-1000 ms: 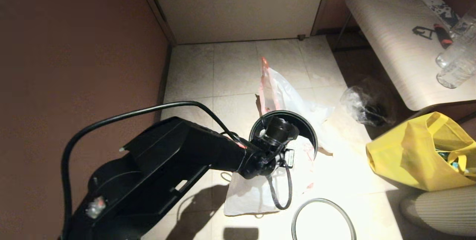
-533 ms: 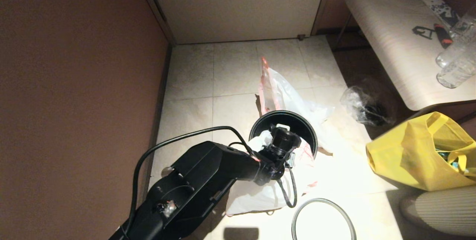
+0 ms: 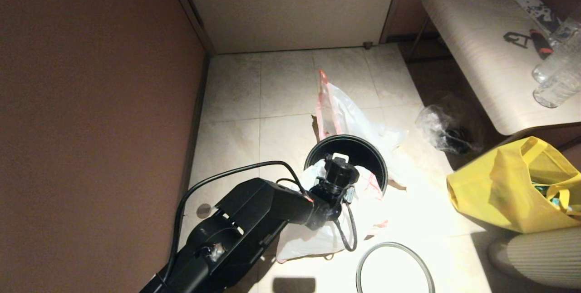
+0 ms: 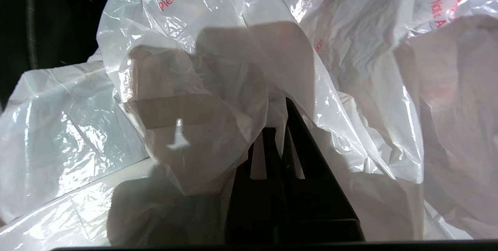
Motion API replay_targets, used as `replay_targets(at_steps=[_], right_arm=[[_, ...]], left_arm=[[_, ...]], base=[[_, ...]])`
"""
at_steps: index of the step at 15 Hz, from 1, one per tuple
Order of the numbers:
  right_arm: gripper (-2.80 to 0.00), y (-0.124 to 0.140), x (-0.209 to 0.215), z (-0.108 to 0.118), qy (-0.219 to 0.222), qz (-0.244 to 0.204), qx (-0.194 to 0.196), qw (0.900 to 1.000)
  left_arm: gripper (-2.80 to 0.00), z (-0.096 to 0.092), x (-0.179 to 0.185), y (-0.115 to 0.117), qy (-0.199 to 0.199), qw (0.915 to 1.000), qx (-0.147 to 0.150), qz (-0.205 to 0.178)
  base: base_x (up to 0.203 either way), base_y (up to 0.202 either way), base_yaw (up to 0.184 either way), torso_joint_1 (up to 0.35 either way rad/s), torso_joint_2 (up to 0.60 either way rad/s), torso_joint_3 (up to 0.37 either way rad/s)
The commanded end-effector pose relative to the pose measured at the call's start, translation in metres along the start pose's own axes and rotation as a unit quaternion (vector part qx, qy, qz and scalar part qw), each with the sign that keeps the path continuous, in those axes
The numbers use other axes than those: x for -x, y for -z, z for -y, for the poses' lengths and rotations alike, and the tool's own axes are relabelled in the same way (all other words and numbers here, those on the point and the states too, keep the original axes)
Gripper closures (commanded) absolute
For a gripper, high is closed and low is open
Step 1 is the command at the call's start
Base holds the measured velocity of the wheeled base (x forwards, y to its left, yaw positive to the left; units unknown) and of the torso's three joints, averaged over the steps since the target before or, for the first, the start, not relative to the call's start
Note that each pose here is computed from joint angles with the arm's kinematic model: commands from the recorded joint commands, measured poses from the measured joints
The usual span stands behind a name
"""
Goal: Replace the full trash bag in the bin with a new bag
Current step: Put the new garbage bag on the trash can
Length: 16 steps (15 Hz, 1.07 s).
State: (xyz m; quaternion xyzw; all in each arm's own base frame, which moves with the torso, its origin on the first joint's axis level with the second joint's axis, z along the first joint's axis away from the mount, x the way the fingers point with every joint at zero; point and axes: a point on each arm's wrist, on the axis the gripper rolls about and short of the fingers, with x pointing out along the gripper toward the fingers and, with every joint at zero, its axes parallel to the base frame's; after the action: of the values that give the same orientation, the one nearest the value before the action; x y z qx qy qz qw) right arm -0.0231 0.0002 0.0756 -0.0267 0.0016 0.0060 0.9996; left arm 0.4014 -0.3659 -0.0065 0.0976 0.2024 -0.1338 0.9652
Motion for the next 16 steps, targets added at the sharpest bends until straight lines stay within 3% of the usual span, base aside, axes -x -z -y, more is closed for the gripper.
replay_targets(at_steps=[1,6,10,13,15,16], right_arm=[[0.0,0.0,0.0,0.0,0.0,0.0,0.0,1.0],[0.0,0.0,0.0,0.0,-0.001,0.0,0.0,1.0],[0.0,0.0,0.0,0.0,-0.001,0.0,0.0,1.0],[0.0,0.0,0.0,0.0,-0.001,0.0,0.0,1.0],[0.0,0.0,0.0,0.0,0.0,0.0,0.0,1.0],[0.0,0.0,0.0,0.0,0.0,0.0,0.0,1.0]], left_arm=[[-2.8,0.0,0.006,-0.009,-0.011,0.9999,0.003,0.01],[-2.8,-0.006,0.054,-0.056,-0.008,0.9999,0.004,0.011],[-2.8,-0.008,0.109,-0.058,0.009,0.9992,-0.015,-0.036],[-2.8,-0.009,0.136,-0.056,0.01,0.9966,0.016,-0.08],[-2.8,-0.009,0.149,-0.063,0.025,0.9956,0.029,-0.085],[0.0,-0.006,0.157,-0.066,0.046,0.9947,0.031,-0.087]], base=[[0.0,0.0,0.0,0.0,0.0,0.0],[0.0,0.0,0.0,0.0,0.0,0.0],[0.0,0.0,0.0,0.0,0.0,0.0],[0.0,0.0,0.0,0.0,0.0,0.0],[0.0,0.0,0.0,0.0,0.0,0.0],[0.0,0.0,0.0,0.0,0.0,0.0]])
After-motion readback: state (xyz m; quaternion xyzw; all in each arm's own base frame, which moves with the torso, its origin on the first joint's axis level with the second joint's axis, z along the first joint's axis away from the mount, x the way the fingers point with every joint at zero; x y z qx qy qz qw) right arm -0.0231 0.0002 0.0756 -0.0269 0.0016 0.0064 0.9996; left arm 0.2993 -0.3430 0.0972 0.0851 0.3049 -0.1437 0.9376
